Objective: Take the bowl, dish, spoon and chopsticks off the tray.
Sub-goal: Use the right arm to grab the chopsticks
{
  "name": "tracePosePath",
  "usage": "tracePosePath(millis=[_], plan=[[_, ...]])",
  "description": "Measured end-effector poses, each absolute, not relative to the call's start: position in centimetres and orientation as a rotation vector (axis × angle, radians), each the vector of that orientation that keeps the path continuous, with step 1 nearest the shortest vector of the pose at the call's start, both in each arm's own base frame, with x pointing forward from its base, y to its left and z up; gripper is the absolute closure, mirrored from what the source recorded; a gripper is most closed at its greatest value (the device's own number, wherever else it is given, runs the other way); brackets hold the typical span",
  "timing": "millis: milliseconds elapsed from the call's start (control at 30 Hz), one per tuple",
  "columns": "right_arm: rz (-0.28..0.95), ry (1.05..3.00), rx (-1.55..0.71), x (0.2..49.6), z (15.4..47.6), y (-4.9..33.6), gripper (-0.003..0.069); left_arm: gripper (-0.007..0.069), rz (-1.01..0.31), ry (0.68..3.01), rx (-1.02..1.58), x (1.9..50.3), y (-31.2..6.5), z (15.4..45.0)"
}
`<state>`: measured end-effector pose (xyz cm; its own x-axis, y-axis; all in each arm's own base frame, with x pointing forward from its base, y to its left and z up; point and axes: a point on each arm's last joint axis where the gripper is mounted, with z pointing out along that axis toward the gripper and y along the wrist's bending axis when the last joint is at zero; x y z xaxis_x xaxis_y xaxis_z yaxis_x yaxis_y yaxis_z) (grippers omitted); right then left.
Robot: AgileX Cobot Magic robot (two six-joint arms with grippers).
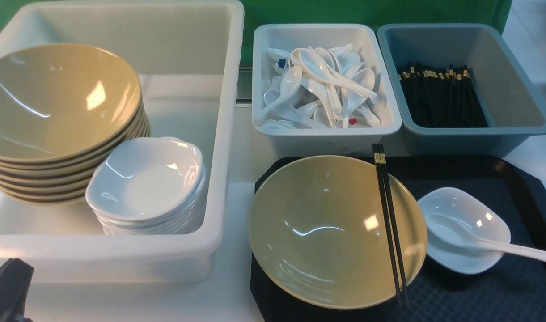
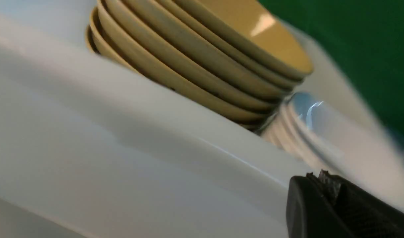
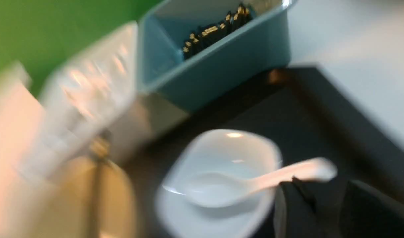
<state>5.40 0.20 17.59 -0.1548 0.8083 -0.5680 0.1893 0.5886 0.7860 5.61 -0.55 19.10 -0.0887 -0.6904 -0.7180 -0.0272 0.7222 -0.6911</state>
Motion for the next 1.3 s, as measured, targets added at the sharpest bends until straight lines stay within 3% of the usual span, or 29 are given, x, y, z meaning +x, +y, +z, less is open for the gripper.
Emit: tracePosePath(millis=[67, 167, 400, 500, 600, 633, 667, 800, 900, 933, 1100, 1300], plan=[[0.829, 1.604, 1.013, 5.4, 17.6, 0.3, 0.042, 0.0636, -0.872, 1.457, -0.828, 5.6, -0.6, 19.6], [0.873, 1.584, 1.06, 5.4, 17.6, 0.4, 0.042, 0.0636, -1.048, 1.358, -0.979, 5.6, -0.7, 19.8], [0.82, 1.616, 0.989, 5.4, 17.6, 0.4, 0.042, 0.0636, -1.089, 1.334, -1.012, 5.6, -0.7, 19.9], [0.782, 1.642, 0.926, 5.4, 17.6, 0.5, 0.042, 0.0636, -1.063, 1.365, -0.968, 5.6, -0.8, 20.0], [0.714, 1.691, 0.801, 5.3, 18.3, 0.7, 0.0422, 0.0636, -0.975, 1.423, -0.759, 5.1, -1.4, 22.5], [0.635, 1.7, 0.644, 4.9, 20.5, 0.8, 0.0433, 0.0636, -0.865, 1.442, -0.555, 4.4, -1.8, 25.2], [0.635, 1.705, 0.645, 4.9, 20.8, 0.8, 0.0435, 0.0636, -0.854, 1.444, -0.535, 4.3, -1.8, 25.5], [0.39, 1.824, 0.297, 5.7, 27.5, 1.1, 0.0556, 0.0636, -0.569, 1.622, -0.138, 4.7, -2.7, 31.2], [0.308, 1.929, 0.148, 6.9, 30.3, 1.3, 0.0609, 0.0636, -0.491, 1.795, -0.02, 6.4, -3.0, 32.8], [0.274, 2.005, 0.033, 7.9, 32.4, 1.6, 0.0624, 0.0636, -0.452, 1.947, 0.054, 8.0, -3.1, 33.5], [0.253, 2.309, -0.305, 12.1, 36.2, 2.9, 0.0626, 0.0636, -0.361, 2.336, 0.321, 11.5, -3.2, 35.2], [0.325, 2.515, -0.641, 16.7, 37.3, 6.4, 0.0625, 0.0636, -0.371, 2.422, 0.702, 14.5, -6.6, 35.8]])
